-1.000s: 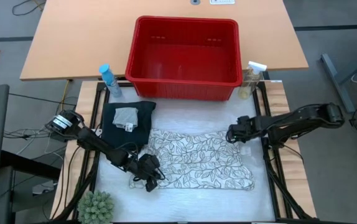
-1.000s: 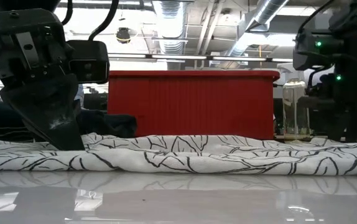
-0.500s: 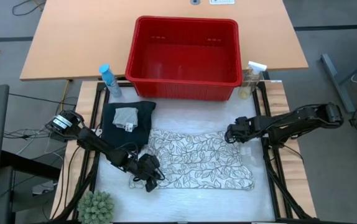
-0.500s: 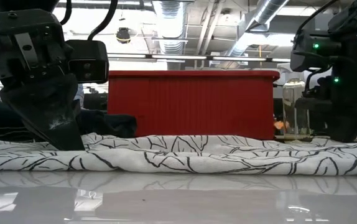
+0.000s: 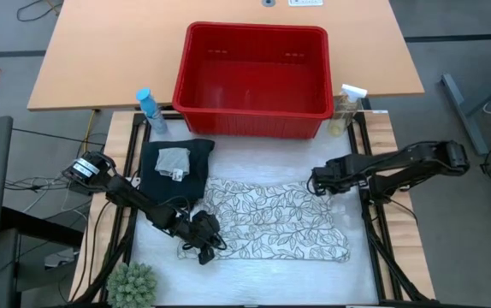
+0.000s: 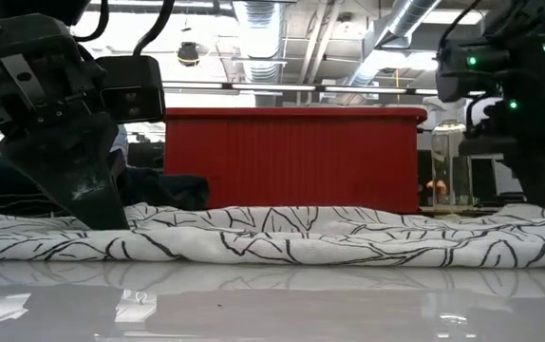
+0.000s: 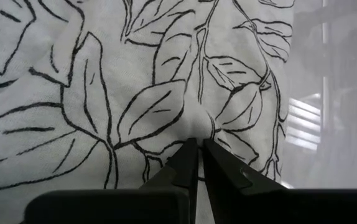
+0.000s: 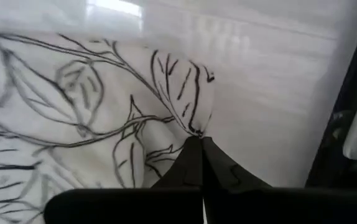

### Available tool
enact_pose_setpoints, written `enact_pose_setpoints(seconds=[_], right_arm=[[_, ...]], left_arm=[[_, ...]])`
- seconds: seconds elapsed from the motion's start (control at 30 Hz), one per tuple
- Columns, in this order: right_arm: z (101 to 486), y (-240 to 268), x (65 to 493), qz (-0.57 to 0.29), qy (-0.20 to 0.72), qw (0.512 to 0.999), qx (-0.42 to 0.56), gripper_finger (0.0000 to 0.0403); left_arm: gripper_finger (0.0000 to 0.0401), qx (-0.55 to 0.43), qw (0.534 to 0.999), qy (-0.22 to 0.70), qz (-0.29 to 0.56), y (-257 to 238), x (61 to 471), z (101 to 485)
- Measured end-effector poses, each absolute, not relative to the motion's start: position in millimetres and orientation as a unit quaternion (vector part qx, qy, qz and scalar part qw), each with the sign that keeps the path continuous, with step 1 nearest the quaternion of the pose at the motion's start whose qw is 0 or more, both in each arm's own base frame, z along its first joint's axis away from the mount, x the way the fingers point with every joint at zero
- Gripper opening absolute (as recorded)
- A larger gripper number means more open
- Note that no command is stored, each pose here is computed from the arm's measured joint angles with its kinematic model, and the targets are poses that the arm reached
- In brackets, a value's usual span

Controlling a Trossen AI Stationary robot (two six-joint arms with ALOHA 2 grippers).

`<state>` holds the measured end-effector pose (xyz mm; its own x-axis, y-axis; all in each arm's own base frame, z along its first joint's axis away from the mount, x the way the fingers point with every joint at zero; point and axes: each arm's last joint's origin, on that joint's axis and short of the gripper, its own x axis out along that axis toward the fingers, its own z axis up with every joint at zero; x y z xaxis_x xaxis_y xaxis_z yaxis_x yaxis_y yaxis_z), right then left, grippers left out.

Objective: Fold Laundry from Bin
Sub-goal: Fold the white patterned shirt

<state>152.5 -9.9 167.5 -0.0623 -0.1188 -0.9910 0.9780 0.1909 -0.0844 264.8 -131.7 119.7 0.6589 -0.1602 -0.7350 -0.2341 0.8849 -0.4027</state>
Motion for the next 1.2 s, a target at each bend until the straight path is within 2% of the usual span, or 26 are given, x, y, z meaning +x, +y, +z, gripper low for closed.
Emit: enact_pose_setpoints(seconds=[0.33, 0.6, 0.83, 0.97, 1.2], right_arm=[[204, -15, 161, -0.542, 0.496, 0.54, 0.411, 0.0015], [241, -18, 155, -0.592, 0.49, 0.518, 0.375, 0.0015], [247, -21, 148, -0.609, 0.506, 0.494, 0.359, 0.0017], [246, -22, 154, -0.583, 0.507, 0.523, 0.358, 0.0067], [247, -20, 148, -0.592, 0.525, 0.497, 0.355, 0.0185]], left_arm=[[0.0018, -0.229, 0.876, 0.425, 0.013, -132, 263, 118], [0.0018, -0.217, 0.875, 0.432, 0.009, -132, 262, 117], [0.0018, -0.217, 0.871, 0.44, 0.001, -133, 261, 117], [0.0018, -0.217, 0.871, 0.44, 0.001, -133, 261, 117], [0.0018, -0.224, 0.869, 0.442, 0.001, -133, 261, 117]])
